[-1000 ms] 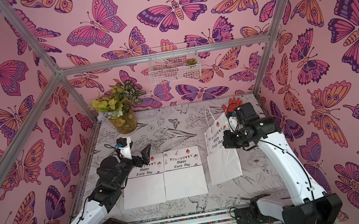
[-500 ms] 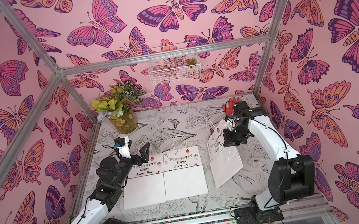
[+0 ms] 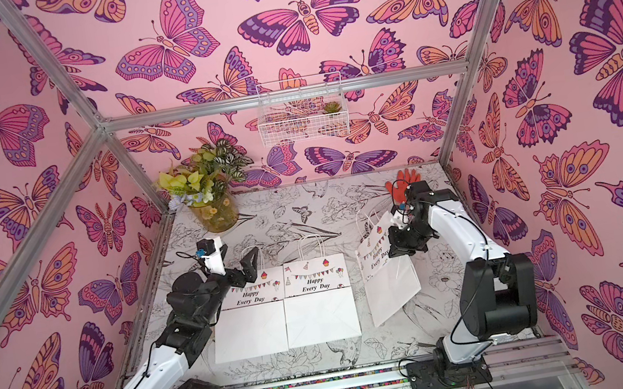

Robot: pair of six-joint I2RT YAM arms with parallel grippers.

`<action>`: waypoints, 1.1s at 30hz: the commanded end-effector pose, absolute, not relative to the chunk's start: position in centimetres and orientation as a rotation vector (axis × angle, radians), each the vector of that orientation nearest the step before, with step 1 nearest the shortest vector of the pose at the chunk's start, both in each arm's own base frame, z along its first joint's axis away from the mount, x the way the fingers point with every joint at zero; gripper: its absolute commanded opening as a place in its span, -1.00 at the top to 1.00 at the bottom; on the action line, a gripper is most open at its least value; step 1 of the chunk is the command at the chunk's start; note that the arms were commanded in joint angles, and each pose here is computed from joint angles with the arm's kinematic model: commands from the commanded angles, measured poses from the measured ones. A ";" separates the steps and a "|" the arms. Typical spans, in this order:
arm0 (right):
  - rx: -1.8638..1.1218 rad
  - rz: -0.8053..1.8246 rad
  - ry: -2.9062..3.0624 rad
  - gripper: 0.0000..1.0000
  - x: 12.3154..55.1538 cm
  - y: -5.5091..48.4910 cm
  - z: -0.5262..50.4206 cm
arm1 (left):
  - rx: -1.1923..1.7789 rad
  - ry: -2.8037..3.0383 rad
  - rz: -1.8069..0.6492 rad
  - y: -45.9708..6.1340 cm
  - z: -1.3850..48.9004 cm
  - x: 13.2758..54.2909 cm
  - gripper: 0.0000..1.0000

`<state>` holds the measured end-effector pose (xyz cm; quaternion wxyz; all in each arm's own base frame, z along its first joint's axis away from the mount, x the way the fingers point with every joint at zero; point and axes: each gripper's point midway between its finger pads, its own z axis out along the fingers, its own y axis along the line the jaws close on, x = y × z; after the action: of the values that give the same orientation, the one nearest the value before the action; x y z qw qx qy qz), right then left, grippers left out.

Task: Put away the paper bag
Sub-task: Place the paper bag at the center of the board.

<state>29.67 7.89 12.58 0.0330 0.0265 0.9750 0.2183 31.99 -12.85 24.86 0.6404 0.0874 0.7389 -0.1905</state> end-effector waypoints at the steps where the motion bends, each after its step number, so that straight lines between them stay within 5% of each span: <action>1: 0.084 0.612 3.034 1.00 30.0 7.1 11.4 | 0.190 1.665 -0.451 -12.7 25.1 31.9 -1.00; 12: 0.172 0.542 3.145 0.93 30.0 6.3 7.9 | 0.180 1.672 -0.451 -12.5 24.8 32.0 -1.00; 24: 0.250 0.399 3.170 0.29 29.1 4.0 7.3 | 0.175 1.678 -0.450 -12.2 24.5 32.1 -1.00; 33: 0.301 0.408 3.179 0.09 29.2 3.6 6.5 | 0.161 1.682 -0.444 -11.7 24.3 32.1 -1.00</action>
<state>29.35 4.12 6.71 -0.0337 0.0771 0.9879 0.1306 32.31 -11.82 24.50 0.6403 0.0711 0.7410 -0.1893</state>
